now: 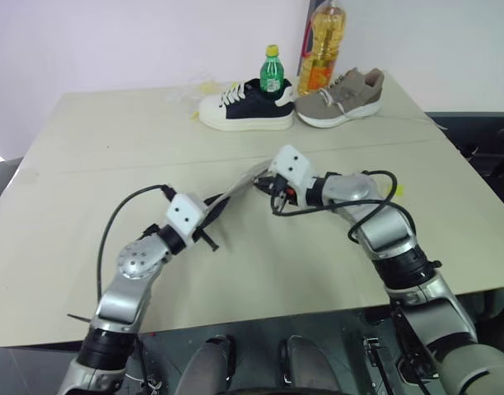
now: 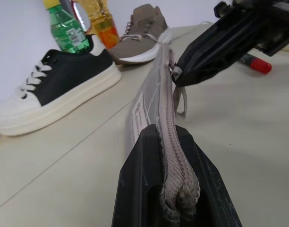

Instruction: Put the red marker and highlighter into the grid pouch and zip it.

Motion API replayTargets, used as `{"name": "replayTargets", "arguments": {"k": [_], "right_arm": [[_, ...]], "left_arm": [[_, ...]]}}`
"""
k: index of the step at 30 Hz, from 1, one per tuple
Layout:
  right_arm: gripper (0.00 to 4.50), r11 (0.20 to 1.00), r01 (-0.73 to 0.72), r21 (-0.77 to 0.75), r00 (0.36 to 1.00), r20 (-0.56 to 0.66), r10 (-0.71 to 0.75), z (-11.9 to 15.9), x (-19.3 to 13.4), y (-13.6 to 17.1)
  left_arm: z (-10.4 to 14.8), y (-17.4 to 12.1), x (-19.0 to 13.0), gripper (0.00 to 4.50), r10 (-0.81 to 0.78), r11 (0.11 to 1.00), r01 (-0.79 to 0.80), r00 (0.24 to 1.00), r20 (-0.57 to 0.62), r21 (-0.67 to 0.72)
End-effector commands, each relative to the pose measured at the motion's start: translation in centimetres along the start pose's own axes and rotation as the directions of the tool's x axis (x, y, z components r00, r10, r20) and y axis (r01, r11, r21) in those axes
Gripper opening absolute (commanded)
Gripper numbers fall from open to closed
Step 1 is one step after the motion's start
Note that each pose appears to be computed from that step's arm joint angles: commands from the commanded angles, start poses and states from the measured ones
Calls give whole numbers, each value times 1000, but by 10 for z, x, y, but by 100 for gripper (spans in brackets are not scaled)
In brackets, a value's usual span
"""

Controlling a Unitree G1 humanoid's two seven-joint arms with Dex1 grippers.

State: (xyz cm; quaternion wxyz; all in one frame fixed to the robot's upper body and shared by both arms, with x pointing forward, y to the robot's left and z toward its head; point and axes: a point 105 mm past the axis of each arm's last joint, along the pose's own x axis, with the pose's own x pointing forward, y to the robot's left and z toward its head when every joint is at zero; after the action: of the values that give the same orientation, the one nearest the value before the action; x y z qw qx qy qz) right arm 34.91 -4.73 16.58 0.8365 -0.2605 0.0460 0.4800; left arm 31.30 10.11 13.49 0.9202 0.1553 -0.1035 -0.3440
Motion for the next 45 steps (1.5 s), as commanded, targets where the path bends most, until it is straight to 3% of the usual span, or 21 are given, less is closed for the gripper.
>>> {"name": "replayTargets", "arguments": {"k": [1,9,14,17,21,22,24,28,31,39,41,43,45], "right_arm": [[3,986,-100,-130,992,65,110,30,-5,25],[3,955,-212,-209,972,55,228,39,-12,53],[3,963,-172,-208,983,26,181,34,-18,41],[107,966,-165,-200,985,8,170,29,-29,32],[312,983,-84,-163,996,-12,83,19,-54,11],[360,994,3,-106,999,-41,-7,8,-68,-8],[360,983,184,-1,977,-113,-183,-15,-96,-42],[360,850,473,230,875,-238,-422,-54,-141,-88],[447,724,592,354,804,-316,-503,-76,-153,-99],[447,425,781,457,622,-515,-590,-113,-136,-105],[447,329,833,444,547,-581,-602,-126,-134,-106],[447,286,861,420,503,-622,-600,-135,-133,-106],[396,271,870,413,488,-639,-594,-138,-132,-105]], "left_arm": [[2,-10,18,0,-18,1000,18,1000,17,8],[0,-19,48,0,-11,1000,12,999,40,-7],[5,-15,54,0,26,999,-24,997,72,-34],[7,-13,51,0,33,998,-28,996,89,-54],[8,-13,45,0,9,999,-5,995,96,-40],[8,-13,41,0,1,1000,2,996,93,-29],[8,-10,35,0,-10,1000,12,996,89,-17],[5,-9,25,0,-33,999,32,997,70,6],[3,-9,23,0,-42,999,42,997,57,12],[4,-8,26,0,-55,998,54,996,72,19],[5,-10,28,0,-57,998,56,995,77,16],[6,-11,29,0,-57,998,56,995,81,15],[7,-10,28,0,-50,999,50,995,85,10]]}}
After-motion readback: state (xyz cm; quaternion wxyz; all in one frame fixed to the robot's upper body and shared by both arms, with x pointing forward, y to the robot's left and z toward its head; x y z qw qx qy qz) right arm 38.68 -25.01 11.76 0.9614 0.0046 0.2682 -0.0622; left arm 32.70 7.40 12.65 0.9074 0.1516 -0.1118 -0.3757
